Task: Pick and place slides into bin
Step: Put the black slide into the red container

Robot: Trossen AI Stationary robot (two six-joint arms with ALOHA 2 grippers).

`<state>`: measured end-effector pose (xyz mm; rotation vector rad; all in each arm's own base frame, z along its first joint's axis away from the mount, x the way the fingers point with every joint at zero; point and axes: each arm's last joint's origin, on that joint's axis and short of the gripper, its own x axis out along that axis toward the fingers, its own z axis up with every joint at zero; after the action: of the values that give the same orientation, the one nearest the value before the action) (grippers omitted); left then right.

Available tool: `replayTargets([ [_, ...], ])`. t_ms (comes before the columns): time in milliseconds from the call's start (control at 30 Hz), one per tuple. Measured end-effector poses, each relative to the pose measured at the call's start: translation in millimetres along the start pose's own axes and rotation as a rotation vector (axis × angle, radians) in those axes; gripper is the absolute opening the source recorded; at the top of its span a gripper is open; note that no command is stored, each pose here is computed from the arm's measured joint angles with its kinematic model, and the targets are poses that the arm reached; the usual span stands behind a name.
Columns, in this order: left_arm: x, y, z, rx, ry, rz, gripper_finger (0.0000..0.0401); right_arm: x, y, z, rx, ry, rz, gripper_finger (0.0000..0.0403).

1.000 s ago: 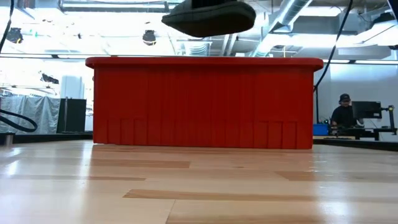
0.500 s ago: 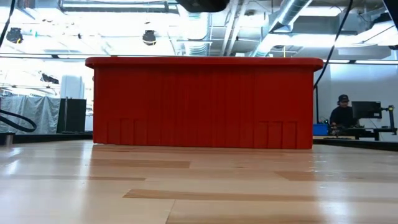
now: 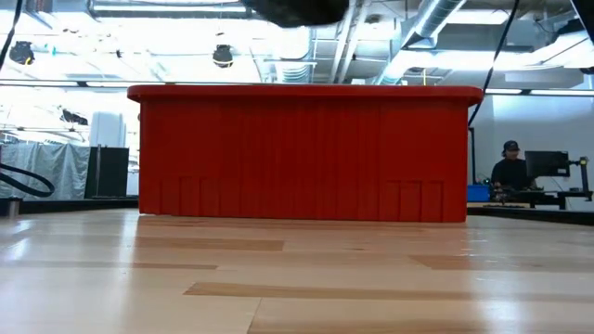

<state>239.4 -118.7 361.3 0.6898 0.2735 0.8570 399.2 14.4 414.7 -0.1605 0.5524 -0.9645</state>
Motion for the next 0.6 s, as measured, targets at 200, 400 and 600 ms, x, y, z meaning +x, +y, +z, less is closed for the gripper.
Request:
replayTargets([
  [200, -1, 18, 3, -0.146, 0.009, 0.024, 0.0075, -4, 33, -21, -0.161, 0.022, -0.045, 0.0000],
  [400, 2, 36, 2, -0.358, 0.049, 0.068, 0.0075, -13, 62, -32, -0.268, -0.038, -0.109, 0.0000],
  [600, 4, 43, 1, -0.472, 0.066, 0.090, 0.0075, -26, 73, -31, -0.309, -0.101, -0.149, 0.0000],
])
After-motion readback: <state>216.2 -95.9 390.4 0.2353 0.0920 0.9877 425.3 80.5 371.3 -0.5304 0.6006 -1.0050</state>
